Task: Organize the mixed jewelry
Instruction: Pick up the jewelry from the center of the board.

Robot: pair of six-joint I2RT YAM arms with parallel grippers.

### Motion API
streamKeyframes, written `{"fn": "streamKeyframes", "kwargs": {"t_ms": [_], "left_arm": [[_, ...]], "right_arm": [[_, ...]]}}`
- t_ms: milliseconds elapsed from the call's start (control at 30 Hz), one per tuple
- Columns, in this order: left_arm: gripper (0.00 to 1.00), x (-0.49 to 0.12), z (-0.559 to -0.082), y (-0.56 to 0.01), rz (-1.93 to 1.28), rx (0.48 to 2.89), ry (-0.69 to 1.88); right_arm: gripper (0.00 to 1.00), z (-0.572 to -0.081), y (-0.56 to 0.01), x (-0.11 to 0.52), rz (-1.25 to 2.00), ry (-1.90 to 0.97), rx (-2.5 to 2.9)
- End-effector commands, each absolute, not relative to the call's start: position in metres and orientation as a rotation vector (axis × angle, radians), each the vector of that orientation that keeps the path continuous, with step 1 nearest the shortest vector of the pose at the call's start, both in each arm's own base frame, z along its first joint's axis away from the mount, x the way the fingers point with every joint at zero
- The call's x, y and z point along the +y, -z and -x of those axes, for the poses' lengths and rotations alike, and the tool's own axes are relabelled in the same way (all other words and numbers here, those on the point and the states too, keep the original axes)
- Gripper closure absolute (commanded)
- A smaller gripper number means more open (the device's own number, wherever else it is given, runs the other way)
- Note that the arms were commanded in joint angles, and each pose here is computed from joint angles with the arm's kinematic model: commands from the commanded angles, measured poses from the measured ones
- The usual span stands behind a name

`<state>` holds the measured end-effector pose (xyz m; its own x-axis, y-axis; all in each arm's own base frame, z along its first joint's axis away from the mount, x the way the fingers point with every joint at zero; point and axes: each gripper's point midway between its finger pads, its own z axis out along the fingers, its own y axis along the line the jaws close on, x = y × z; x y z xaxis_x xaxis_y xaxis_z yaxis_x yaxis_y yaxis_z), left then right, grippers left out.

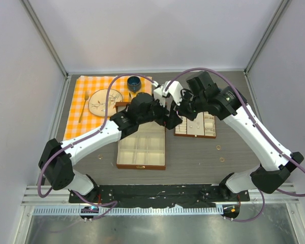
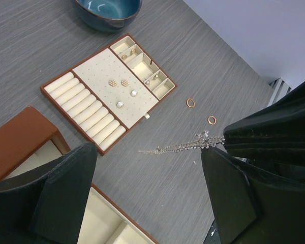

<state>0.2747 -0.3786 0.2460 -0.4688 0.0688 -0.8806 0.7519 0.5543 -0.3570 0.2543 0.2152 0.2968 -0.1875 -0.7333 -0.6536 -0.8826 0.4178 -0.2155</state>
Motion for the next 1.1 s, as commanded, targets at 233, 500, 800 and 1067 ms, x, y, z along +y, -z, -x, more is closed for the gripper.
{"fn": "streamKeyframes", "kwargs": {"t_ms": [233, 500, 800, 1067], "left_arm": [[0.13, -0.38, -0.275, -0.257, -0.69, 1.849, 0.954], [0.16, -0.379, -0.28, -0.253, -0.696, 1.846, 0.92], [0.17, -0.379, -0.285, -0.254, -0.691, 1.839, 0.897], [0.17, -0.383, -0.291, -0.255, -0.669, 1.847, 0.891]], "right_arm": [[0.99, -0.252, -0.327, 0.207, 1.3, -0.268, 1.898], [0.99, -0.25, -0.327, 0.204, 1.295, -0.267, 1.899], [0.99, -0.248, -0.325, 0.202, 1.3, -0.271, 1.901], [0.99, -0.248, -0.323, 0.205, 1.298, -0.294, 1.908]]}}
